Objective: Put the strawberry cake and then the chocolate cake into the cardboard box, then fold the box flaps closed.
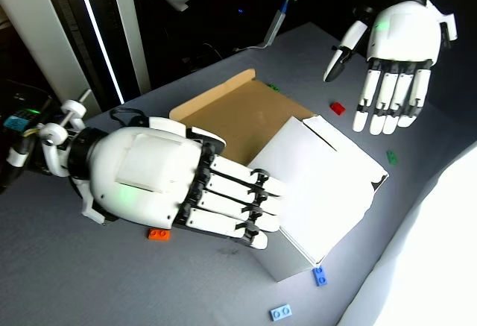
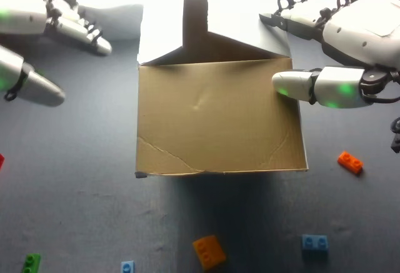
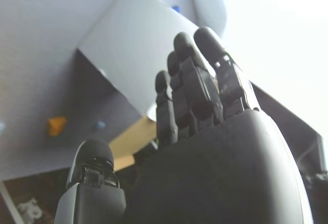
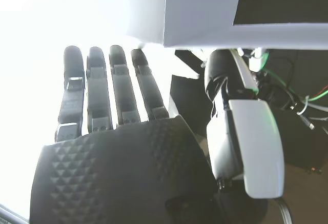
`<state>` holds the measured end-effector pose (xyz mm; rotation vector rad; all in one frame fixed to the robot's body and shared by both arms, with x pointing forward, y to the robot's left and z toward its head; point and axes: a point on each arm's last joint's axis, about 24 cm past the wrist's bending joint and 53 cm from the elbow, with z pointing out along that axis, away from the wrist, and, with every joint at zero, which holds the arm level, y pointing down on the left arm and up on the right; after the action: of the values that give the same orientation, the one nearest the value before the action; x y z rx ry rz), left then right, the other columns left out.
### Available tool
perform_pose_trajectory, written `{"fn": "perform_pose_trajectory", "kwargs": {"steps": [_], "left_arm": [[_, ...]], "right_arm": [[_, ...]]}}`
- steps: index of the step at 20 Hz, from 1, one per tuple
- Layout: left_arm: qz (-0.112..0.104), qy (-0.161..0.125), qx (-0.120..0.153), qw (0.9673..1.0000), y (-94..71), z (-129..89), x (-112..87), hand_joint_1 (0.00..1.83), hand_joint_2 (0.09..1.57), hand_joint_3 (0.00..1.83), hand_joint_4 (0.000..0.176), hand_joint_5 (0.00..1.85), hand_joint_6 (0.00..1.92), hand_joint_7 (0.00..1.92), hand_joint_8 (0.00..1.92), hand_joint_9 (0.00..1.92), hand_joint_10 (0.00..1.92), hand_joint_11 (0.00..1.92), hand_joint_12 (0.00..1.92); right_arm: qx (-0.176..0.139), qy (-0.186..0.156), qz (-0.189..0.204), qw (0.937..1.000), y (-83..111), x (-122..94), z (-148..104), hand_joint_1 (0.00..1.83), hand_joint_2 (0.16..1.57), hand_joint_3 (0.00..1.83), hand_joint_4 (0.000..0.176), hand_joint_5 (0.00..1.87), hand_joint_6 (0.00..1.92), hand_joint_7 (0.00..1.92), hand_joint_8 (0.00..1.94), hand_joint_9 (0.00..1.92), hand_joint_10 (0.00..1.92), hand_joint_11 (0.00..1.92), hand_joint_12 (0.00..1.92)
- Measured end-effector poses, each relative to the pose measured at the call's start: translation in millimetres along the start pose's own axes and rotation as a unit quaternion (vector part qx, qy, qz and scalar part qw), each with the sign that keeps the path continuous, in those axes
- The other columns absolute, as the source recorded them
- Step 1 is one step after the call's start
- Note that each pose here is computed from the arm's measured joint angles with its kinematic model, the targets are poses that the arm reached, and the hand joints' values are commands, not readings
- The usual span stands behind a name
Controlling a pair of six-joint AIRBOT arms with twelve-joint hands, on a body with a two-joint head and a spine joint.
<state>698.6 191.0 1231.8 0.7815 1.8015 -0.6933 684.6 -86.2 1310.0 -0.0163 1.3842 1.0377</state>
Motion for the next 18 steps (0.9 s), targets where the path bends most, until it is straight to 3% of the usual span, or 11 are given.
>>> {"fn": "perform_pose_trajectory", "kwargs": {"steps": [3, 9, 11, 12, 18], "left_arm": [[0.015, 0.017, 0.007, 0.9997, -4.4, -0.9, 16.0, 0.00, 1.20, 0.00, 0.039, 0.33, 0.00, 0.41, 0.00, 0.48, 0.00, 0.08, 1.09], [0.008, 0.030, 0.044, 0.9986, -26.1, -0.8, 35.2, 0.00, 1.21, 0.00, 0.038, 0.31, 0.00, 0.41, 0.00, 0.47, 0.00, 0.09, 1.09], [0.000, 0.037, 0.057, 0.9977, -34.5, -1.3, 41.7, 0.00, 1.21, 0.00, 0.037, 0.30, 0.00, 0.41, 0.00, 0.46, 0.00, 0.07, 1.13], [-0.008, 0.038, 0.069, 0.9969, -40.0, -1.7, 44.5, 0.00, 1.21, 0.00, 0.026, 0.31, 0.00, 0.42, 0.00, 0.47, 0.00, 0.05, 1.15], [-0.016, 0.039, 0.093, 0.9948, -57.1, -0.5, 56.5, 0.00, 1.21, 0.00, 0.028, 0.32, 0.00, 0.39, 0.00, 0.47, 0.00, 0.06, 1.10]], "right_arm": [[0.005, 0.022, -0.011, 0.9997, -2.1, 5.5, 5.1, 0.00, 1.28, 0.00, 0.000, 0.13, 0.00, 0.18, 0.00, 0.17, 0.00, 0.00, 0.61], [0.001, 0.033, -0.026, 0.9991, 1.0, 8.4, 7.2, 0.00, 1.27, 0.00, 0.000, 0.13, 0.00, 0.18, 0.00, 0.19, 0.01, 0.00, 0.59], [0.001, 0.038, -0.029, 0.9989, 1.4, 10.1, 7.5, 0.00, 1.28, 0.00, 0.000, 0.15, 0.01, 0.19, 0.00, 0.20, 0.01, 0.00, 0.79], [0.001, 0.039, -0.030, 0.9988, 1.2, 10.8, 7.5, 0.00, 1.29, 0.00, 0.000, 0.16, 0.01, 0.19, 0.01, 0.16, 0.01, 0.00, 0.62], [0.002, 0.040, -0.019, 0.9990, 0.7, 11.4, 7.2, 0.08, 1.28, 0.00, 0.000, 0.16, 0.00, 0.24, 0.01, 0.20, 0.02, 0.00, 0.50]]}}
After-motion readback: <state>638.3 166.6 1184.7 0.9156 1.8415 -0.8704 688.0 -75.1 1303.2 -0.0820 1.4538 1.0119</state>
